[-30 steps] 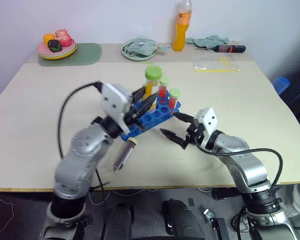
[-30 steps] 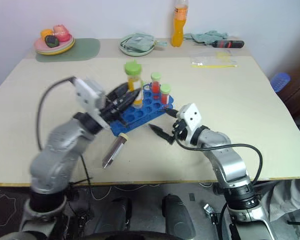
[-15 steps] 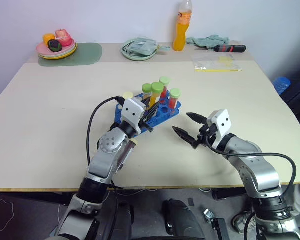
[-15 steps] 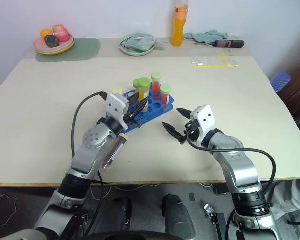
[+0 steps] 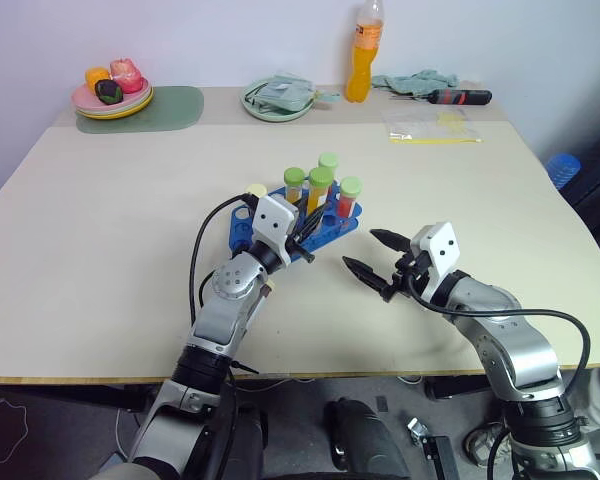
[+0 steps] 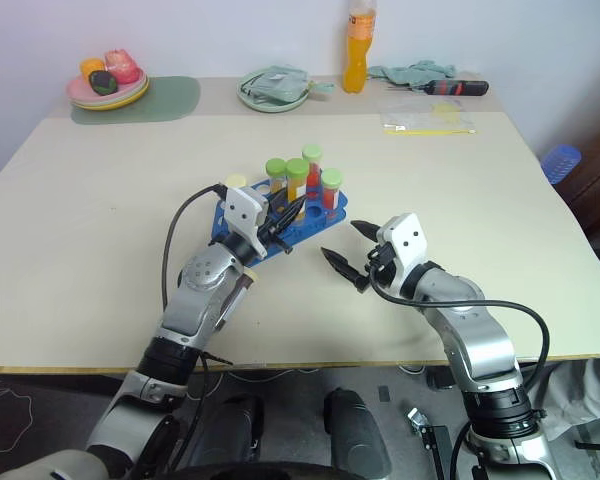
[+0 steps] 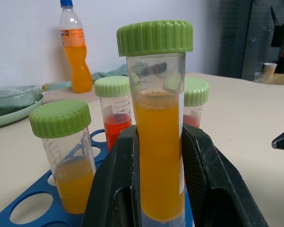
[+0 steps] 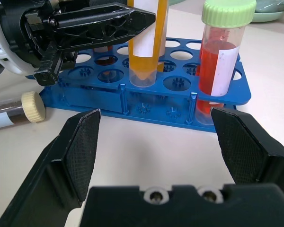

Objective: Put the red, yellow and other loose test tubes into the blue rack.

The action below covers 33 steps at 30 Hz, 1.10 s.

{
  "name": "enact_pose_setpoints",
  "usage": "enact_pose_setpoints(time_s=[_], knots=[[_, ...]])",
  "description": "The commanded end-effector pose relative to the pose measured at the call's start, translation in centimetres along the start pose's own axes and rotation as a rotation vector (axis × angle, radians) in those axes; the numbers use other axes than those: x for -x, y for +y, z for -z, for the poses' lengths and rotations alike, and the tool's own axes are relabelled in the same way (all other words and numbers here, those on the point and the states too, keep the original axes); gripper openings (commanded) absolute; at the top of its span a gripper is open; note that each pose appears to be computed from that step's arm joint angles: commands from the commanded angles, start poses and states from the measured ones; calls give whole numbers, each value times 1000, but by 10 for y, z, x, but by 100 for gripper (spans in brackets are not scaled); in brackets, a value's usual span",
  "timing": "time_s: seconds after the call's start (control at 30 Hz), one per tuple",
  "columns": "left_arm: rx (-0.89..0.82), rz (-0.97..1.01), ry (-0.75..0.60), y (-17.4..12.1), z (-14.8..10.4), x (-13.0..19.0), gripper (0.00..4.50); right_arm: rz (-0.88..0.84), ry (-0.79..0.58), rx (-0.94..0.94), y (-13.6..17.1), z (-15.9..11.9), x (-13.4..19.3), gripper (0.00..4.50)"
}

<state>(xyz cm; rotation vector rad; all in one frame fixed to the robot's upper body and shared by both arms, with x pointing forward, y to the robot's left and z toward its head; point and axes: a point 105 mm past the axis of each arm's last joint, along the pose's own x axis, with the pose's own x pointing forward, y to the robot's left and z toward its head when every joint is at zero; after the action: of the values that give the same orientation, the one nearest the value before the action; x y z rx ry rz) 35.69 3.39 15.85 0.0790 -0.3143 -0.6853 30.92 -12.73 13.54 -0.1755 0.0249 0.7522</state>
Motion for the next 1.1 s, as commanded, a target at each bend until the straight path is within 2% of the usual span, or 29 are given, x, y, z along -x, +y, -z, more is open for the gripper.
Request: enact_pose_setpoints(time_s=[0.03,0.27,0.43,0.63,0.7,0.77,0.8,0.83,0.97,1.1], knots=[[-5,11,-23,-3,-3,1,68,-10,-48,34,3,-16,1,413],[41,8,19,-6,9,-3,68,-22,-46,37,6,-16,-1,413],[79,22,21,-10,9,-4,68,-25,-43,41,6,-16,-1,413],[43,32,34,-11,13,1,68,-27,-42,45,6,-16,-1,413],[41,21,36,-9,14,2,172,-29,-43,45,7,-16,-2,413],[39,8,25,-6,11,2,242,-32,-44,45,7,-16,-2,413],[44,2,11,-3,8,4,306,-33,-47,45,7,-17,-3,413],[52,-1,-7,1,2,7,345,-34,-51,47,7,-19,-3,413],[61,11,-42,19,-24,34,345,-39,-73,59,3,-29,-1,413],[62,36,11,37,-47,69,345,-58,-70,93,-1,-35,4,413]])
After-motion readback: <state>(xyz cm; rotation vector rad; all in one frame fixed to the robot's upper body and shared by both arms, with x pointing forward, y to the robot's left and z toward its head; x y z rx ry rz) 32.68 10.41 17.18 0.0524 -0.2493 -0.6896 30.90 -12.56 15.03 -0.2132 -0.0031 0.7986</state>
